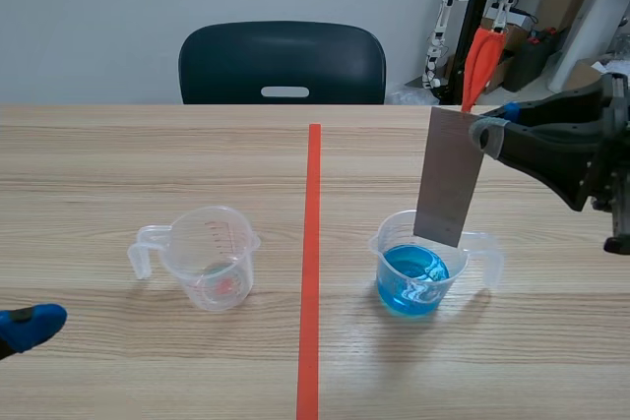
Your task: Do the redox reaction experiment. lower the plate into the blue solution
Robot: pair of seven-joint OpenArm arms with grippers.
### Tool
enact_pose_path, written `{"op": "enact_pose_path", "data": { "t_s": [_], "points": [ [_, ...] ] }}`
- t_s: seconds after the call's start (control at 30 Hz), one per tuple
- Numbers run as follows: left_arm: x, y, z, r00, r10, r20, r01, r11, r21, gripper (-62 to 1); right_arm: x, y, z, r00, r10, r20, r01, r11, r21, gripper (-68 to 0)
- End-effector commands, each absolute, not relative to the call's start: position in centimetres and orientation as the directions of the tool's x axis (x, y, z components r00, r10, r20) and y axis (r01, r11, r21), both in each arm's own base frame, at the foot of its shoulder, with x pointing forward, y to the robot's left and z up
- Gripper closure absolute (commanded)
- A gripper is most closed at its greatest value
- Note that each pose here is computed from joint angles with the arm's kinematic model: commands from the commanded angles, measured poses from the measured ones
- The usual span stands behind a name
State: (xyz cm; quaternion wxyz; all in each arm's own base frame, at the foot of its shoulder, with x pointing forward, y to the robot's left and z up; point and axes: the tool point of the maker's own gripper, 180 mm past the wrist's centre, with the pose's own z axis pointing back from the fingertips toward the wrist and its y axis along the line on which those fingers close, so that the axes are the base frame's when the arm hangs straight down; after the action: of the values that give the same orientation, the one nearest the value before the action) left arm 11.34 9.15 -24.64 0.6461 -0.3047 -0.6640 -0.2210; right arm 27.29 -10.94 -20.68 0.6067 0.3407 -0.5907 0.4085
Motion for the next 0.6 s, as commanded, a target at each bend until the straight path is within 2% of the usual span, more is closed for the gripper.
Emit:
{"op": "enact_pose_path", "data": {
  "t_s": [0.0, 0.1, 0.17, 0.27, 0.4, 0.57],
  "points": [
    [11.4, 9.3, -24.0, -0.001, 0.152, 0.988, 0.660, 0.743, -0.113, -62.3, 27.6, -11.1, -19.8, -0.048, 0.057, 0.997, -0.895, 0.442, -0.068, -0.6],
    [11.0, 9.8, -24.3, -0.001, 0.136, 0.991, 0.604, 0.790, -0.108, -62.3, 27.6, -10.9, -20.5, -0.050, 0.068, 0.996, -0.895, 0.439, -0.075, -0.6],
    [10.9, 10.1, -24.9, 0.000, 0.094, 0.996, 0.565, 0.821, -0.078, -62.3, 27.6, -10.8, -20.9, -0.048, 0.069, 0.996, -0.894, 0.442, -0.074, -0.6],
    [10.5, 10.1, -25.2, 0.013, 0.094, 0.996, 0.529, 0.844, -0.087, -62.3, 27.6, -10.7, -21.5, -0.053, 0.068, 0.996, -0.893, 0.444, -0.077, -0.6],
    [10.0, 10.9, -25.9, 0.022, 0.038, 0.999, 0.444, 0.895, -0.044, -62.3, 27.6, -10.6, -22.2, -0.056, 0.073, 0.996, -0.893, 0.442, -0.082, -0.6],
    [9.8, 11.0, -26.2, 0.037, 0.035, 0.999, 0.410, 0.911, -0.047, -62.3, 27.4, -10.3, -22.9, -0.069, 0.073, 0.995, -0.896, 0.435, -0.094, -0.6]
  ]
}}
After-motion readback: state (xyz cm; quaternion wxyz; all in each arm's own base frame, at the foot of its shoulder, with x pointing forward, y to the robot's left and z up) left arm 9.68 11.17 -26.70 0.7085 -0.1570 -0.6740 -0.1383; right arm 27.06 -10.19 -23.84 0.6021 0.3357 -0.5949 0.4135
